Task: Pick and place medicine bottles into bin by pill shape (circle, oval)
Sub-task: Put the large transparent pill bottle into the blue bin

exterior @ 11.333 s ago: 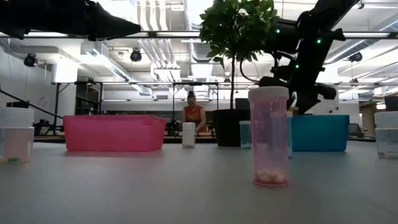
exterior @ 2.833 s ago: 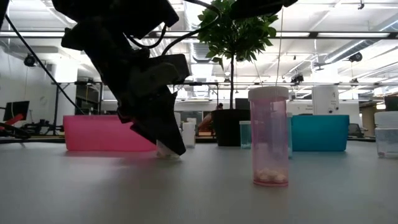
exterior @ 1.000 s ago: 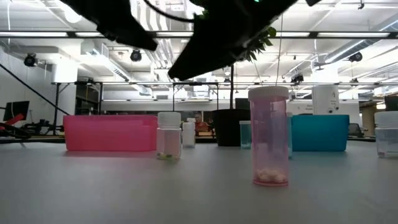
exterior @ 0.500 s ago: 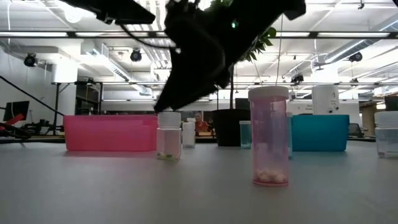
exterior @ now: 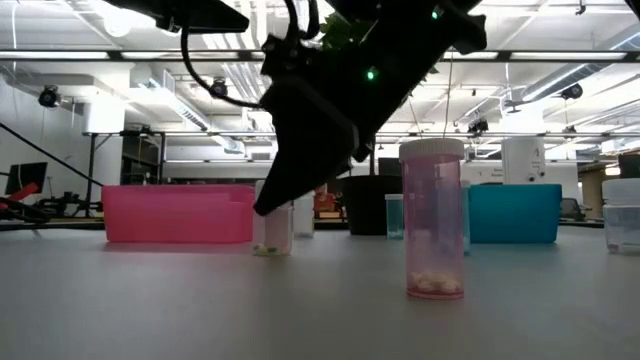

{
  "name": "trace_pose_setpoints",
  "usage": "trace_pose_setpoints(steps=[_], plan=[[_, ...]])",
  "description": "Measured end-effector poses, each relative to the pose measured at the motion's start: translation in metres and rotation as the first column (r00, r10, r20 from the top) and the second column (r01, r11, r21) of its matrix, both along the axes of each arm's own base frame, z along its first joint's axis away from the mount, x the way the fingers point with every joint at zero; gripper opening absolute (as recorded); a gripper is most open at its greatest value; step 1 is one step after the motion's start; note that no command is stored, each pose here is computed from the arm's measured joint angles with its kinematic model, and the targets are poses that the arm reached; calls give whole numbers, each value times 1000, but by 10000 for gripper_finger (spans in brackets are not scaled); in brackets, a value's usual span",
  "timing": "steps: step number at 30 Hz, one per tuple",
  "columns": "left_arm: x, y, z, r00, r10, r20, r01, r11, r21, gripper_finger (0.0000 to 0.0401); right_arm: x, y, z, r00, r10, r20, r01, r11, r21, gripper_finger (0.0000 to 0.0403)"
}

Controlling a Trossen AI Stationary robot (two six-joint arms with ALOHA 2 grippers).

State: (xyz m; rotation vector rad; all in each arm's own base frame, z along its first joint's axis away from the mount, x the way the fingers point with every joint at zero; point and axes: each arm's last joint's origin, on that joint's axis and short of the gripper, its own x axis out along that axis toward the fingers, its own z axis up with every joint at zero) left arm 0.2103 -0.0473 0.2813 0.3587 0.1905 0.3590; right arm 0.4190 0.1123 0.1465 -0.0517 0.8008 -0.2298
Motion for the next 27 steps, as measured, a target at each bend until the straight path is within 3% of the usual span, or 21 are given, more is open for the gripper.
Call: trace_pose_setpoints(steps=[16,21,27], plan=[[1,0,-1,1000,0,-6,0,1000,7,228,0,0,3,1000,19,3,-19,1000,-6,133],[1,0,-1,1000,0,-5,0,1000,6,228,-2,0,9,1000,20,6,-20,1000,-5,139],[1,0,-1,1000,0,-7,0,1000,6,228,-16,-5,46,1000,-4,23,5,1000,-7,151]])
